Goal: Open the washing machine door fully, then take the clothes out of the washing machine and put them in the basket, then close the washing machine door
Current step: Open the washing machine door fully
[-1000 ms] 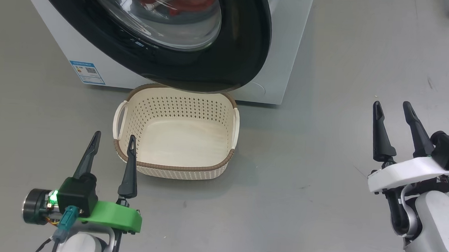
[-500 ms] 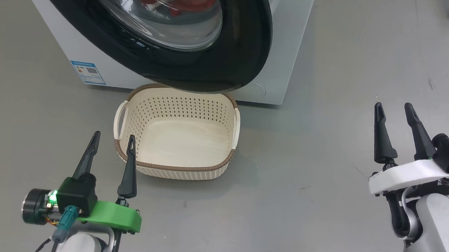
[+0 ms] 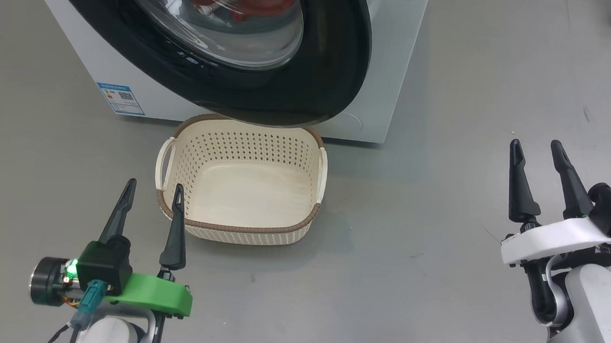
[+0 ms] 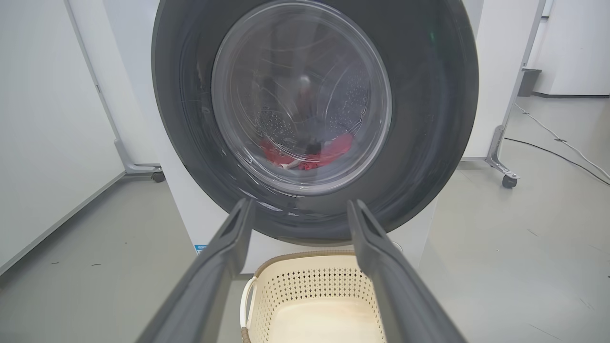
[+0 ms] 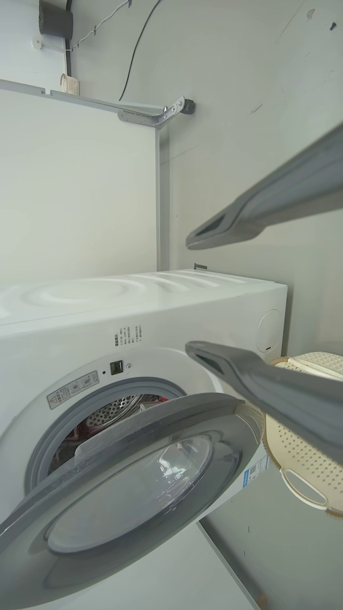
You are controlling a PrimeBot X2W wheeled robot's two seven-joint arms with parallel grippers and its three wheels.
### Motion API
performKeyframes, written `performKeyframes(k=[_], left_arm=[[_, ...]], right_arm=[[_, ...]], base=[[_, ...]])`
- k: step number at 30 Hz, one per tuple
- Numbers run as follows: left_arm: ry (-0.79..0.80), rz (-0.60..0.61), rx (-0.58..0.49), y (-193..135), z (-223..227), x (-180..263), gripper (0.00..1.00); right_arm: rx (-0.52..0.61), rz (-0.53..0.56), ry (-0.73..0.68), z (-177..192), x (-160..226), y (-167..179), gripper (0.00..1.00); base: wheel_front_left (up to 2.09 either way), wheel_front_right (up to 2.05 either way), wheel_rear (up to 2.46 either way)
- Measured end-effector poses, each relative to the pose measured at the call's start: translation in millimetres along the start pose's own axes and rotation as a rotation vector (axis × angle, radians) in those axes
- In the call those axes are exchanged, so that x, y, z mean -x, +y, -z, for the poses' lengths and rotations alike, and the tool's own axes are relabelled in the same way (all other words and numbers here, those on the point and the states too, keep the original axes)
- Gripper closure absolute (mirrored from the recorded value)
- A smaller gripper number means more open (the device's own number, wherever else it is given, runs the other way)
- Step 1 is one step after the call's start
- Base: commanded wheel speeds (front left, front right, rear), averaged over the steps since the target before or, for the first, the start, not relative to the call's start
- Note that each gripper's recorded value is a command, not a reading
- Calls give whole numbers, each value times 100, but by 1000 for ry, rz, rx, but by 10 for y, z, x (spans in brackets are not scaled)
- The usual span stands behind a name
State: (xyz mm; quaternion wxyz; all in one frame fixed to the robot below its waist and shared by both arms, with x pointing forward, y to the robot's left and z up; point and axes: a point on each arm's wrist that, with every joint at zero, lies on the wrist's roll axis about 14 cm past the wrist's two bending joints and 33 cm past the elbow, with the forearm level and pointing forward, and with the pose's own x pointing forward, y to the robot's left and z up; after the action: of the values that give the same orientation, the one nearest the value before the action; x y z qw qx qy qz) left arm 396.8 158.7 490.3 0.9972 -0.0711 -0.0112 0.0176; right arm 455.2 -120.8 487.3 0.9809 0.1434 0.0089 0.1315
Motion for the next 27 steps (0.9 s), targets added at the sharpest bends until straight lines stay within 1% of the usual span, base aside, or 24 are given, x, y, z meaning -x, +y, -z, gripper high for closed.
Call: performKeyframes(k=[13,14,15,16,17,18,27], left_arm=[[3,1,-1,6,7,10,0],[2,1,-1,5,5,11,0],[2,2,-3,5,3,11,0],[1,3,-7,3,2,12,0],[1,4,-9,2,2,13,0],[1,7,-8,-2,2,14,0],[5,7,-10,-1,14,18,0]], right_arm=[[10,-9,8,32,50,15,0],[12,-13,8,30,50,23,5],[13,-14,8,28,51,24,28],[13,-14,7,28,51,26,57],[13,-14,7,27,51,28,96],[12,-15,7,28,51,29,100],[15,-27,12,47,52,47,100]], base=[[0,0,0],[0,0,0],[0,0,0],[0,0,0],[0,0,0],[0,0,0],[0,0,0]])
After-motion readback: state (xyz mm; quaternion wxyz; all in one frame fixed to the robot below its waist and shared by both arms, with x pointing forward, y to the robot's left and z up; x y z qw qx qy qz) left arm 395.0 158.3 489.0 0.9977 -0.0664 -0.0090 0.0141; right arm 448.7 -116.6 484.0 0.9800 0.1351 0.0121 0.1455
